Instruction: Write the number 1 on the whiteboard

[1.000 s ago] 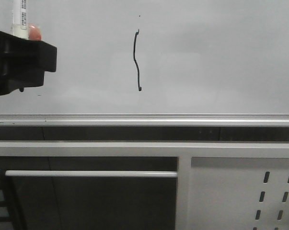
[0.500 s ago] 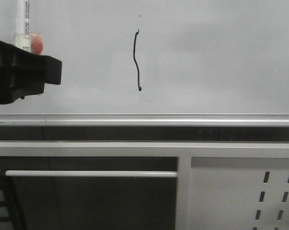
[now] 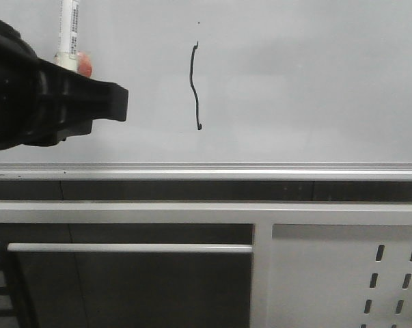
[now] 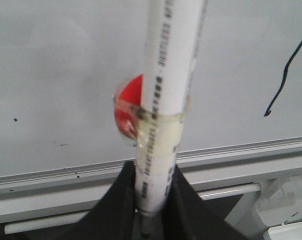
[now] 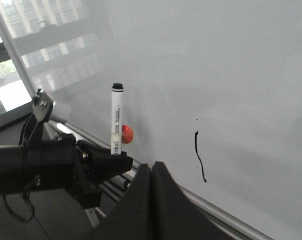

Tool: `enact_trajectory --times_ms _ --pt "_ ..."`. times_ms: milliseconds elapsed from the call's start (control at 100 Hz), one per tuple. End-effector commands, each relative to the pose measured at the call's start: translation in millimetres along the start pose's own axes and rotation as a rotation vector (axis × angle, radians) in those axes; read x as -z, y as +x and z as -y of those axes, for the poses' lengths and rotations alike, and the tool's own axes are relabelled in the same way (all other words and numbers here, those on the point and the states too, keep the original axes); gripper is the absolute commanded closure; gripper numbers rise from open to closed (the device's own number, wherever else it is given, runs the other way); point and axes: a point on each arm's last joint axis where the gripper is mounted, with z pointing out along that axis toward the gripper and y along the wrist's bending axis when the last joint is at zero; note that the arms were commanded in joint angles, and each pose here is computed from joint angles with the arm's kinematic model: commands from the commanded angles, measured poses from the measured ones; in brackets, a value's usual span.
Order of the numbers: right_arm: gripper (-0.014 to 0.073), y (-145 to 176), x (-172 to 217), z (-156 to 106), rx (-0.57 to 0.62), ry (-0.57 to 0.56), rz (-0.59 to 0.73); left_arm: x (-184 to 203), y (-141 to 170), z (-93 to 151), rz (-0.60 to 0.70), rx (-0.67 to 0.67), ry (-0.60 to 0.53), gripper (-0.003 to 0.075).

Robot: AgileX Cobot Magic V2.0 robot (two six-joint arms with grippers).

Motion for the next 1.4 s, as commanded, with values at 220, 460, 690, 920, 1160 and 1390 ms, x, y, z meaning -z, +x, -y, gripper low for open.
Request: enact_trajectory --times_ms 220,460,690,920,1160,1390 --pt "0.0663 -16.3 6.6 -5.0 0.289 -0.105 -0.132 3.0 -18.6 2.5 0.097 -0.015 0.008 0.0724" --pt "0.0663 -42.0 27.6 2.7 0.283 -0.064 -0.292 3.0 -18.7 2.3 0.099 -0.015 0.006 0.0724" --pt "0.0661 -55.2 84.2 -7.8 0.354 0.061 -0.045 3.0 -18.8 2.2 0.100 -0.015 0.005 0.0724" --pt "0.0661 -37.8 118.8 -10.6 0.319 0.158 0.113 3.0 -18.8 2.2 0.100 -0.015 0.005 0.0724" --pt "0.0661 -20.8 140.5 -12.8 0.348 0.205 0.273 3.0 -18.8 2.2 0.100 -0.015 0.005 0.0724" --pt "0.0661 -1.0 149.9 -14.6 0.335 0.201 0.307 3.0 -18.8 2.2 0.100 -0.015 0.005 0.0724"
